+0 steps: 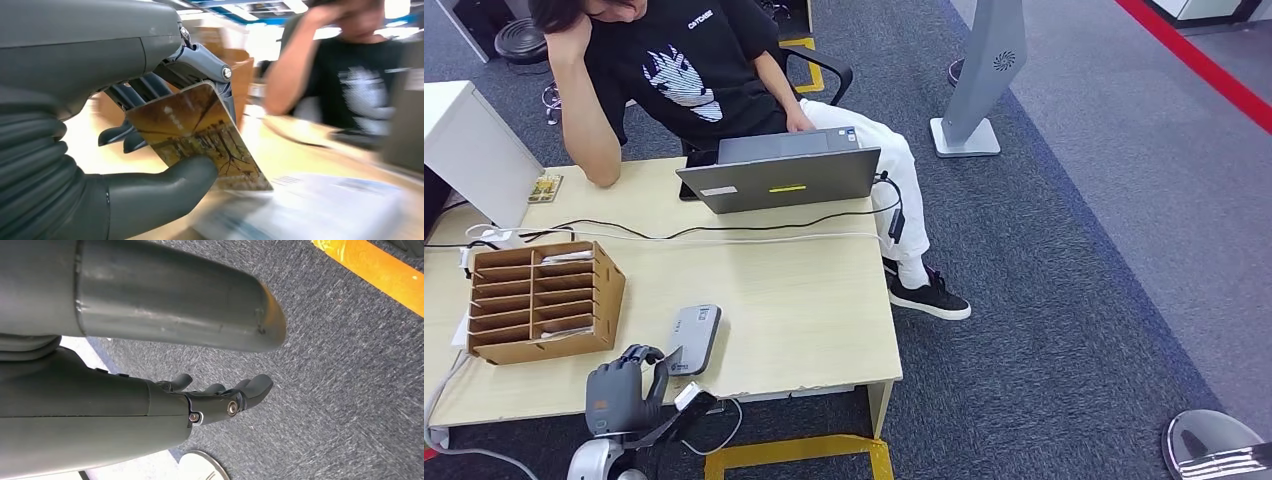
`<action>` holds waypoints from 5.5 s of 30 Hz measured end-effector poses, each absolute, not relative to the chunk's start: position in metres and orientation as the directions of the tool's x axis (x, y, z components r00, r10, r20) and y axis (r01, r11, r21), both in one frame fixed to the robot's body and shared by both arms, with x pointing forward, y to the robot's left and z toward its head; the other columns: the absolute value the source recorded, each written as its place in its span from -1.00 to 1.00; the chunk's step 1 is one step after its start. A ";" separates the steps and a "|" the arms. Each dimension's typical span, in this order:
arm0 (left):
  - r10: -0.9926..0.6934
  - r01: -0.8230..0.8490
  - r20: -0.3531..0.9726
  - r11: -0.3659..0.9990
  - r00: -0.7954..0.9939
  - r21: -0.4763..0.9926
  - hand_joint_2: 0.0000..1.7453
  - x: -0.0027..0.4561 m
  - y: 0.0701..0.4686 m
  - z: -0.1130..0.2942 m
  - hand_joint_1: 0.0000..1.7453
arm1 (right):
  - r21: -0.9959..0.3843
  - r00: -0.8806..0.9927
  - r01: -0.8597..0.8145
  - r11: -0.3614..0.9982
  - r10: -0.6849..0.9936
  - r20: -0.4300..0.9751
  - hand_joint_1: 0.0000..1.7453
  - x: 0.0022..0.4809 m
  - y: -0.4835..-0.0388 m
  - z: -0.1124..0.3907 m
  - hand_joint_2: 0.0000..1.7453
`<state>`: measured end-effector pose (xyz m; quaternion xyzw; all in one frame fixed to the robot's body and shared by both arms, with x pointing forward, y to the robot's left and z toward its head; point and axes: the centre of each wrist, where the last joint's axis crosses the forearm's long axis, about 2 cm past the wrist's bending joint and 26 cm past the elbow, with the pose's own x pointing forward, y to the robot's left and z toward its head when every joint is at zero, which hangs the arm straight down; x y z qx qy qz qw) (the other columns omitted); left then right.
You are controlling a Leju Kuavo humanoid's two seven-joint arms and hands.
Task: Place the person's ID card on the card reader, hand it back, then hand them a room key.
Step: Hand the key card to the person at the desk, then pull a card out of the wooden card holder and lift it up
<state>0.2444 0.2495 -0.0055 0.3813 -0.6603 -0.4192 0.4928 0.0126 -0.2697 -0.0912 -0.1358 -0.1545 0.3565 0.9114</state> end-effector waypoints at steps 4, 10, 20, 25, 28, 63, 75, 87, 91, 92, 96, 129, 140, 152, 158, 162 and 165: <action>-0.927 -0.117 0.319 0.345 -0.197 0.931 1.00 0.234 0.267 -0.007 1.00 | -0.361 0.703 -0.604 0.711 0.688 0.178 -1.00 0.011 -0.271 -0.091 -1.00; -0.922 -0.257 0.349 0.384 -0.169 0.887 1.00 0.234 0.290 0.010 1.00 | -0.370 0.706 -0.603 0.707 0.689 0.166 -1.00 0.011 -0.273 -0.089 -1.00; -0.948 -0.533 0.293 0.314 -0.127 0.786 1.00 0.252 0.324 0.073 1.00 | -0.375 0.694 -0.623 0.687 0.706 0.140 -1.00 0.012 -0.274 -0.088 -1.00; -0.981 -0.583 0.190 0.181 -0.046 0.792 1.00 0.256 0.360 0.094 1.00 | -0.323 0.682 -0.664 0.675 0.723 0.108 -1.00 0.003 -0.270 -0.087 -1.00; -0.998 -0.589 0.064 0.037 0.025 0.807 1.00 0.261 0.390 0.108 1.00 | -0.317 0.670 -0.679 0.662 0.736 0.103 -1.00 0.001 -0.269 -0.087 -1.00; -0.981 -0.594 0.044 -0.079 0.190 0.801 1.00 0.337 0.443 0.151 -1.00 | -0.350 0.643 -0.694 0.629 0.761 0.093 -1.00 0.009 -0.268 -0.091 -1.00; -0.968 -0.627 0.239 0.135 0.084 0.767 1.00 0.343 0.397 0.149 -1.00 | -0.329 0.634 -0.712 0.620 0.770 0.079 -1.00 0.008 -0.263 -0.088 -1.00; -0.864 -0.520 0.460 0.495 -0.206 0.696 1.00 0.308 0.327 0.178 -1.00 | -0.312 0.681 -0.678 0.666 0.728 0.074 -1.00 0.005 -0.259 -0.079 -1.00; -0.829 -0.412 0.515 0.556 -0.218 0.722 1.00 0.296 0.321 0.183 -1.00 | -0.325 0.726 -0.631 0.704 0.684 0.074 -1.00 0.003 -0.263 -0.074 -1.00; -0.835 -0.382 0.511 0.548 -0.203 0.744 1.00 0.293 0.322 0.185 -1.00 | -0.336 0.730 -0.622 0.708 0.679 0.079 -1.00 0.004 -0.264 -0.073 -1.00; -0.915 -0.249 0.394 0.402 -0.086 0.881 1.00 0.281 0.341 0.191 -1.00 | -0.363 0.738 -0.602 0.711 0.669 0.084 -1.00 0.008 -0.269 -0.070 -1.00; -0.996 0.015 0.027 0.028 0.089 0.999 1.00 0.249 0.414 0.157 -1.00 | -0.385 0.727 -0.613 0.690 0.683 0.067 -1.00 0.005 -0.278 -0.074 -1.00; -0.989 0.078 0.091 0.100 0.119 0.992 1.00 0.231 0.410 0.126 -1.00 | -0.382 0.730 -0.610 0.694 0.680 0.071 -1.00 0.003 -0.280 -0.075 -1.00; -0.986 0.083 0.108 0.119 0.129 0.989 1.00 0.227 0.409 0.119 -1.00 | -0.380 0.732 -0.607 0.698 0.677 0.076 -1.00 0.002 -0.280 -0.076 -1.00; -0.980 0.026 0.033 0.039 0.195 0.999 1.00 0.256 0.432 0.123 -1.00 | -0.388 0.731 -0.601 0.699 0.677 0.088 -1.00 0.004 -0.280 -0.077 -1.00; -0.974 -0.020 0.005 0.001 0.227 1.000 1.00 0.286 0.444 0.135 -1.00 | -0.395 0.728 -0.598 0.697 0.679 0.097 -1.00 0.008 -0.280 -0.078 -1.00; -0.971 -0.038 0.013 0.004 0.238 0.999 1.00 0.298 0.446 0.138 -1.00 | -0.393 0.725 -0.600 0.697 0.681 0.100 -1.00 0.009 -0.279 -0.078 -1.00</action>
